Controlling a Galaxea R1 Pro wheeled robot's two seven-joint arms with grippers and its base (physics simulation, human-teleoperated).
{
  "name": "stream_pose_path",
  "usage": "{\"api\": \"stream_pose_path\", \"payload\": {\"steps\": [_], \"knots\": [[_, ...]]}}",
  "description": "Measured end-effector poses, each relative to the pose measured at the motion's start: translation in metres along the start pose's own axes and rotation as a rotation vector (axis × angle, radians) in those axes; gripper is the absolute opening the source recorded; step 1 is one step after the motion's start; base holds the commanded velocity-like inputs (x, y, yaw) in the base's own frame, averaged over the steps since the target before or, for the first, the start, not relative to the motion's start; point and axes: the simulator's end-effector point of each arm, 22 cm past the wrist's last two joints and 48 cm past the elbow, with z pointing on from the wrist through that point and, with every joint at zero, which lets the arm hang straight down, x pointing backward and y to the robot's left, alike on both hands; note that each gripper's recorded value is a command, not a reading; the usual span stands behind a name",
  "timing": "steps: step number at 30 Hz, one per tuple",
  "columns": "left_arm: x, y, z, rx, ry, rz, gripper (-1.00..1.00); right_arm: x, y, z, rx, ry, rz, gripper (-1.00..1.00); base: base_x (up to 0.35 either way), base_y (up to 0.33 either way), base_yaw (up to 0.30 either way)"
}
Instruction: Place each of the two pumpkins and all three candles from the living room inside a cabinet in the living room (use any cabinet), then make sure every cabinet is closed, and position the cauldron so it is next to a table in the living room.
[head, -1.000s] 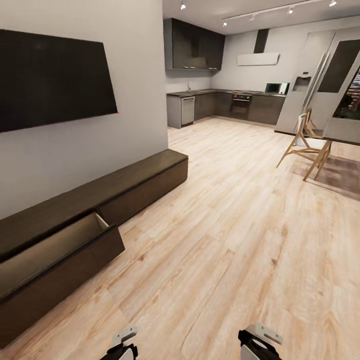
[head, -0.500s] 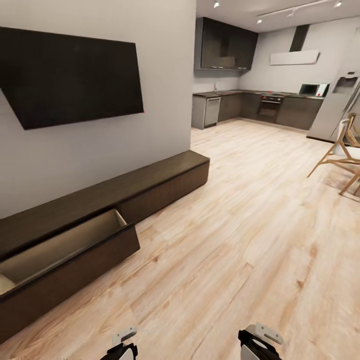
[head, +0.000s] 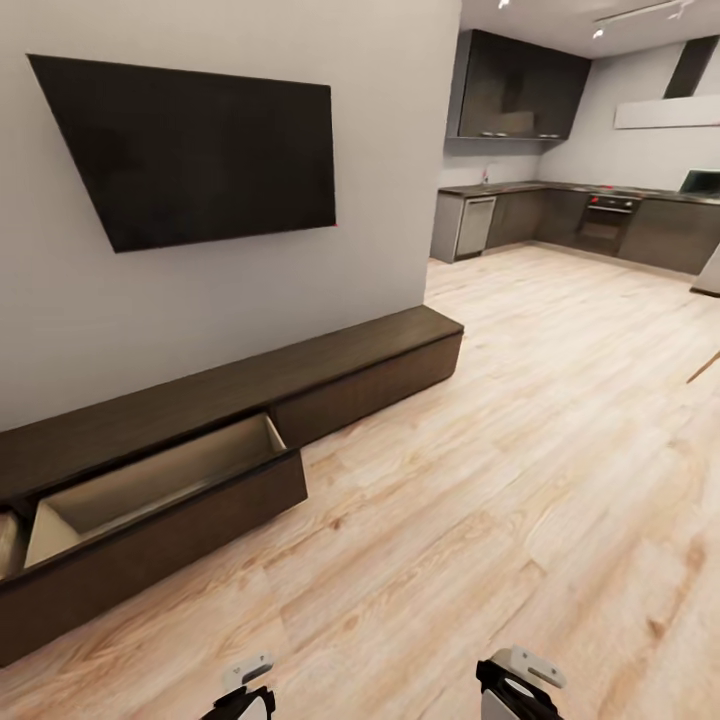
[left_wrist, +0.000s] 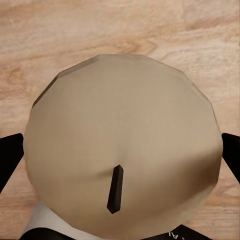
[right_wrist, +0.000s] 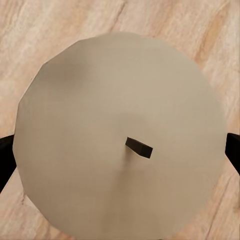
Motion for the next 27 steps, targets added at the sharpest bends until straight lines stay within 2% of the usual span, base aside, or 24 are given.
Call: {"api": "stream_pose_path", "payload": {"steps": [10,20,27], "knots": [[0.000,-0.002,-0.001,0.003,-0.002,0.000,-1.00,0.000,0.000,0.000,0.000,0.000,0.000,-1.00,0.010,-0.010,0.289],[-0.003,-0.006,-0.019,0.011,0.002,-0.001,-1.00,-0.008,-0.002,-0.015,0.000,0.000,-0.001,-1.00,0.000,0.000,0.289],[-0.003,-0.006,-0.019,0.012,0.003,-0.003,-1.00,-0.008,-0.002,-0.015,0.000,0.001,0.000,-1.00,0.041,-0.009,0.289]]}}
